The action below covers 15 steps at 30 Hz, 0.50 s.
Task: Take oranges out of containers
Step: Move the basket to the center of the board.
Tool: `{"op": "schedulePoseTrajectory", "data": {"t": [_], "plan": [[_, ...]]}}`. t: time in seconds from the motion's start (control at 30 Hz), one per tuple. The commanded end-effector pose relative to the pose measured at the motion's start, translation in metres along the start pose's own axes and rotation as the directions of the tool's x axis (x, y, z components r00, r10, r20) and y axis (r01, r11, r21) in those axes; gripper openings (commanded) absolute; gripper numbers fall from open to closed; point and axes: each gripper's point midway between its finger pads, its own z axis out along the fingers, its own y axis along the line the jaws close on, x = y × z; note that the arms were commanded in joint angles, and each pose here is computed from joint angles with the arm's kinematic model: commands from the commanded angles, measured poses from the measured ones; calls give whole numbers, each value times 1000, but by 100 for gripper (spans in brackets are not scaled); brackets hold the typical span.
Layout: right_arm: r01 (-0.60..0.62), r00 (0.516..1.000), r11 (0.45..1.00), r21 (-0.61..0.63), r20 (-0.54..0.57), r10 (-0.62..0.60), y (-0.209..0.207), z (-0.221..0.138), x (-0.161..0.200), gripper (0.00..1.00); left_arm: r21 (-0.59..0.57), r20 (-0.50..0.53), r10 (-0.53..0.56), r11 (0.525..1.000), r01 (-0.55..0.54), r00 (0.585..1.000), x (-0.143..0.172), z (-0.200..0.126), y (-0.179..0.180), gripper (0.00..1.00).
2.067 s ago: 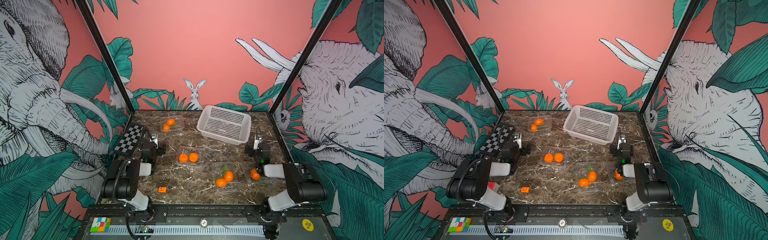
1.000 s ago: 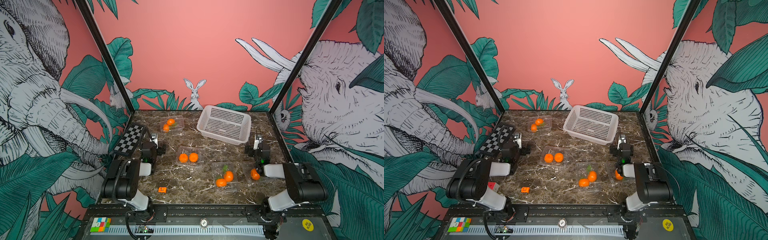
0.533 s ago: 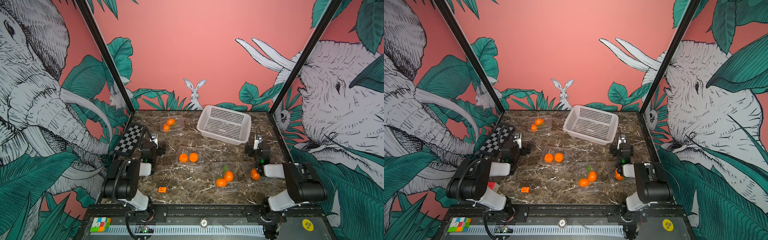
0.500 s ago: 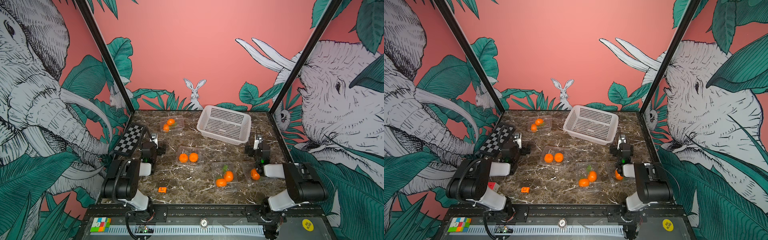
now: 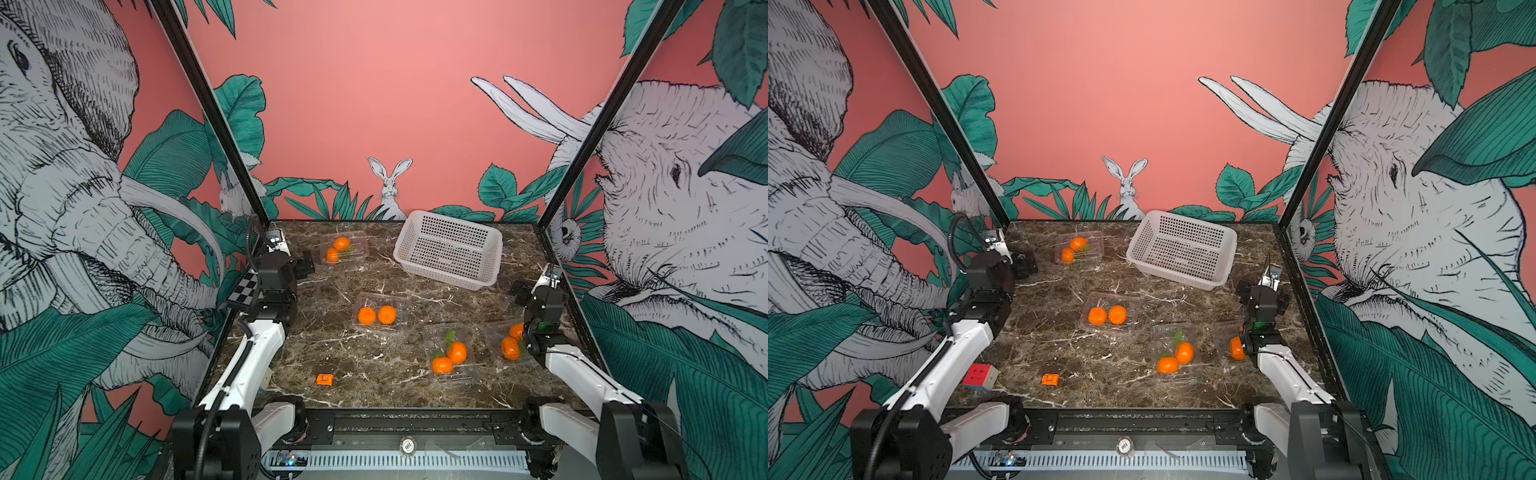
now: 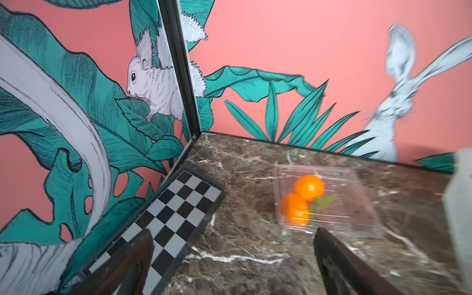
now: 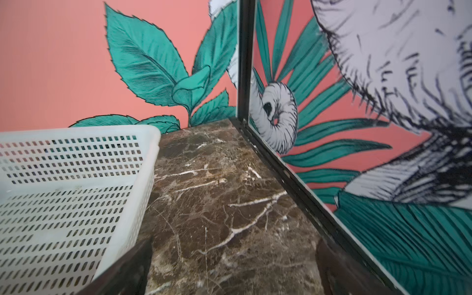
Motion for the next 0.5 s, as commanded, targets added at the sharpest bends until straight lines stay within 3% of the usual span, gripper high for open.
{"op": "schedulePoseTrajectory", "data": {"t": [0.0,0.1,0.23,0.33,0.47], "plan": [[-60,989,998,32,-131,64,-4,-6,1,98,97,-233,-162,977,189,959,45,-12,-22,99],[-84,954,995,-60,-293,62,19,-8,7,98,156,-309,-216,949,273,926,53,-15,-52,99],[-140,848,969,-204,-529,11,61,-6,28,99,284,-382,-163,916,284,910,66,-23,-120,99],[-194,811,957,-217,-584,31,73,-3,33,98,384,-432,-136,867,318,892,76,-30,-168,99],[-207,759,955,-212,-651,20,83,5,48,86,450,-511,-101,815,365,854,92,-36,-210,99]]}}
